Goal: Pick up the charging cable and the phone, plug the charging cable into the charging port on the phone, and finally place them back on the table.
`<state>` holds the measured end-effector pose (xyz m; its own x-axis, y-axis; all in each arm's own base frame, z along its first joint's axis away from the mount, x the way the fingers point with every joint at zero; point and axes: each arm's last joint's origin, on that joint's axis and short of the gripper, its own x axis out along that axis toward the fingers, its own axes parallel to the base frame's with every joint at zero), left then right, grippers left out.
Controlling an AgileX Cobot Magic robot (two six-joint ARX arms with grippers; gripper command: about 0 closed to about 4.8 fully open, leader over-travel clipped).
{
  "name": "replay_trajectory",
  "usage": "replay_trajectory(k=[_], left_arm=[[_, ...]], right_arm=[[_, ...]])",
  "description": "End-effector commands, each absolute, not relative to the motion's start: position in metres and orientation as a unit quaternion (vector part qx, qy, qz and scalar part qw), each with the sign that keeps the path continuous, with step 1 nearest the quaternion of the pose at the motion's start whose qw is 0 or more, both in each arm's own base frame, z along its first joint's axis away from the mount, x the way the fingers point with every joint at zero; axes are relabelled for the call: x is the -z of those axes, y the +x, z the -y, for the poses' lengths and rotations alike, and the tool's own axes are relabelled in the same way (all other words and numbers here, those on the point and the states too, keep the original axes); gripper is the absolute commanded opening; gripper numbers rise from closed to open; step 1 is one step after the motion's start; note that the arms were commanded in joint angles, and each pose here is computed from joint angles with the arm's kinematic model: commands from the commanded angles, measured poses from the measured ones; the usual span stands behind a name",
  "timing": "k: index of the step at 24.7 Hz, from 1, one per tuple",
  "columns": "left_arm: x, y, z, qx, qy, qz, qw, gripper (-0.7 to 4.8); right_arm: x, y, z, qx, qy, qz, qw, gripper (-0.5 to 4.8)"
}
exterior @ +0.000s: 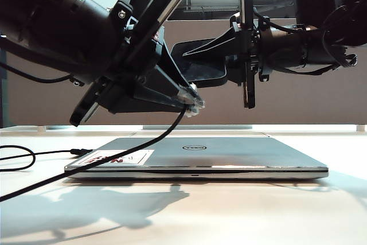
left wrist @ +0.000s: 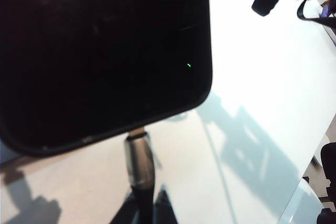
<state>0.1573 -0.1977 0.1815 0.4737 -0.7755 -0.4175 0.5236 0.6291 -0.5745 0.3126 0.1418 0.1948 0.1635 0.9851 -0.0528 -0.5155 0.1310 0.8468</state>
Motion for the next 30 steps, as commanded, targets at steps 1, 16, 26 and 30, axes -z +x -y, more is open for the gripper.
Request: replay_trajectory(k=[1, 16, 26, 30], left_arm=[[-0.1902, 0.1593, 0.2004, 0.4, -0.204, -0.303, 0.841, -0.06], [-0.1906, 0.1622, 0.1982, 0.395, -0.206, -0.3, 0.844, -0.06], [-0.1904, 0.162, 0.1983, 0.395, -0.206, -0.301, 0.843, 0.2], [-0.1897, 0.1619, 0.1981, 0.394, -0.204, -0.304, 0.843, 1.36]], right_arm=[[-0.2005, 0.3108, -0.1447, -0.574, 0.344, -0.322, 0.669, -0.02], [-0.1968, 0.3095, -0.1449, -0.575, 0.348, -0.347, 0.655, -0.02], [-0.1967, 0.3095, -0.1448, -0.574, 0.348, -0.347, 0.655, -0.02], [-0.1968, 0.31, -0.1446, -0.57, 0.349, -0.345, 0.659, -0.03]])
